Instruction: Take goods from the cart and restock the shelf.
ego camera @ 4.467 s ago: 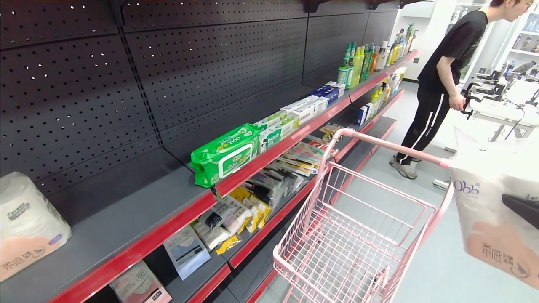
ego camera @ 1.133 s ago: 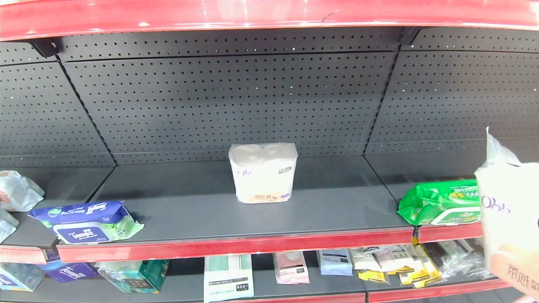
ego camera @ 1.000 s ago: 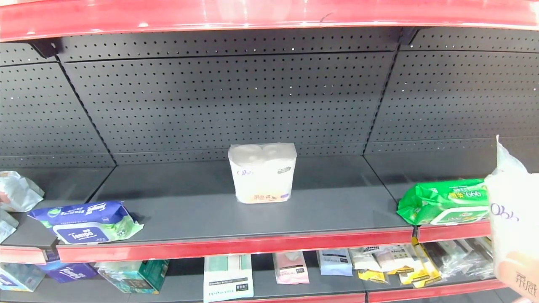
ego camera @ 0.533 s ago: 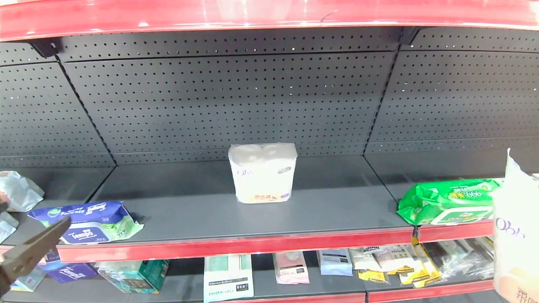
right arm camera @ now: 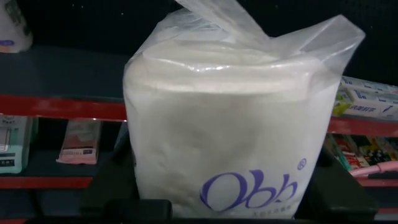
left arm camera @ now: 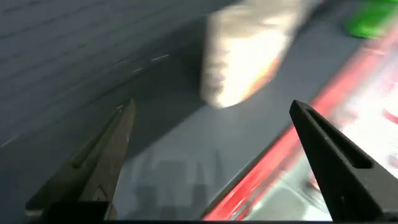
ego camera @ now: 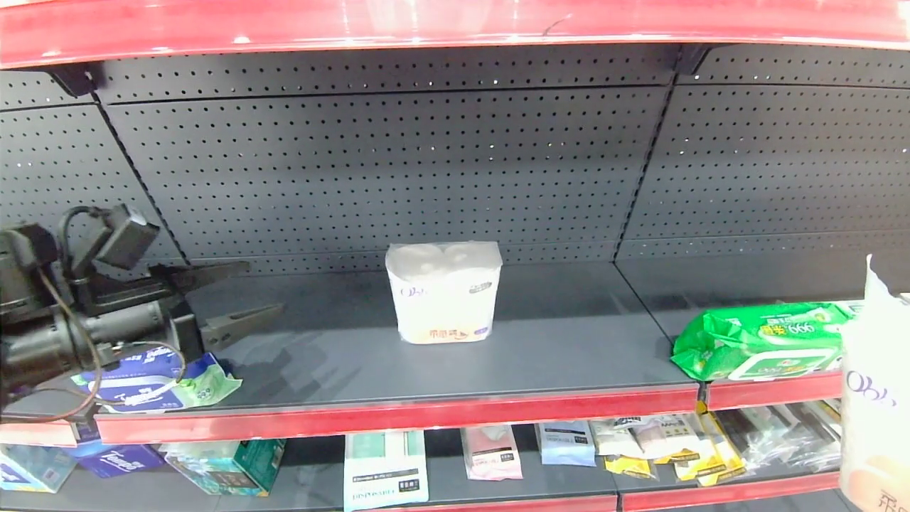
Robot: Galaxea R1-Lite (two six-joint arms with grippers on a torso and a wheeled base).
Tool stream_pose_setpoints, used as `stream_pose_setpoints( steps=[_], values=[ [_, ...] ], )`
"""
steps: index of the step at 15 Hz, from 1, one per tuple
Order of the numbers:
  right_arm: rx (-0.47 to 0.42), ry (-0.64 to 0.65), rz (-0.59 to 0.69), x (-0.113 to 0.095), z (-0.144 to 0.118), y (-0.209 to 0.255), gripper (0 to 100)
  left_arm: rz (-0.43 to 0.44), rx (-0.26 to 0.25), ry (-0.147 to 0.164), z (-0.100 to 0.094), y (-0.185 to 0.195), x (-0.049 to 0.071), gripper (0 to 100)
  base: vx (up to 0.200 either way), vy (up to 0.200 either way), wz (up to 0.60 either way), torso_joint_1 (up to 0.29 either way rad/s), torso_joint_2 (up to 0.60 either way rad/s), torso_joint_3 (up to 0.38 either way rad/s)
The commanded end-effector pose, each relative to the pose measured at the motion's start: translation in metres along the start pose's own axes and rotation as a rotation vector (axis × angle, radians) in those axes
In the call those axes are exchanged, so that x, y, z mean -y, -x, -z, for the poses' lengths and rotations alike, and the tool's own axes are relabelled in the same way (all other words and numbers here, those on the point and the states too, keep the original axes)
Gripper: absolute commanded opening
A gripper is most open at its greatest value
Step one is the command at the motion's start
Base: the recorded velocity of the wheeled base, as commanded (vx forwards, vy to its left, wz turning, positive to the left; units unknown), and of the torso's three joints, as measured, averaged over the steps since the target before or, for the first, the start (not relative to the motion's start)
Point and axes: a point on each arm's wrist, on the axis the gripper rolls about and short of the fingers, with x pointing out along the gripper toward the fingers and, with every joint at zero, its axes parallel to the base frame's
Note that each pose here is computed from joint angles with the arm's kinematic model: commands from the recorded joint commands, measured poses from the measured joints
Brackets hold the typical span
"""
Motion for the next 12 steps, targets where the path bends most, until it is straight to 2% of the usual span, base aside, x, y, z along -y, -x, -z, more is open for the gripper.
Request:
stream_pose_setpoints(
  steps=[1, 4, 9, 11, 12],
  values=[
    [0.004, 0.001, 0.003, 0.0, -0.002, 0.0, 0, 0.159, -0.04, 0.036, 0.026, -0.047, -0.016, 100, 0.0, 0.0, 0.0, 0.0, 0.0, 0.0],
    [0.011, 0.0, 0.022, 0.002, -0.005, 0.001, 0, 0.222, -0.035, -0.018, 0.032, -0.08, -0.027, 100, 0.0, 0.0, 0.0, 0.0, 0.0, 0.0],
    [0.013, -0.002, 0.033, 0.002, -0.007, 0.001, 0, 0.267, -0.019, -0.055, 0.034, -0.114, -0.035, 100, 0.0, 0.0, 0.0, 0.0, 0.0, 0.0],
    [0.013, -0.002, 0.033, 0.002, -0.007, 0.001, 0, 0.268, -0.019, -0.093, 0.04, -0.121, -0.041, 100, 0.0, 0.0, 0.0, 0.0, 0.0, 0.0],
    [0.013, -0.002, 0.033, 0.002, -0.007, 0.001, 0, 0.268, -0.017, -0.102, 0.041, -0.124, -0.043, 100, 0.0, 0.0, 0.0, 0.0, 0.0, 0.0]
  ],
)
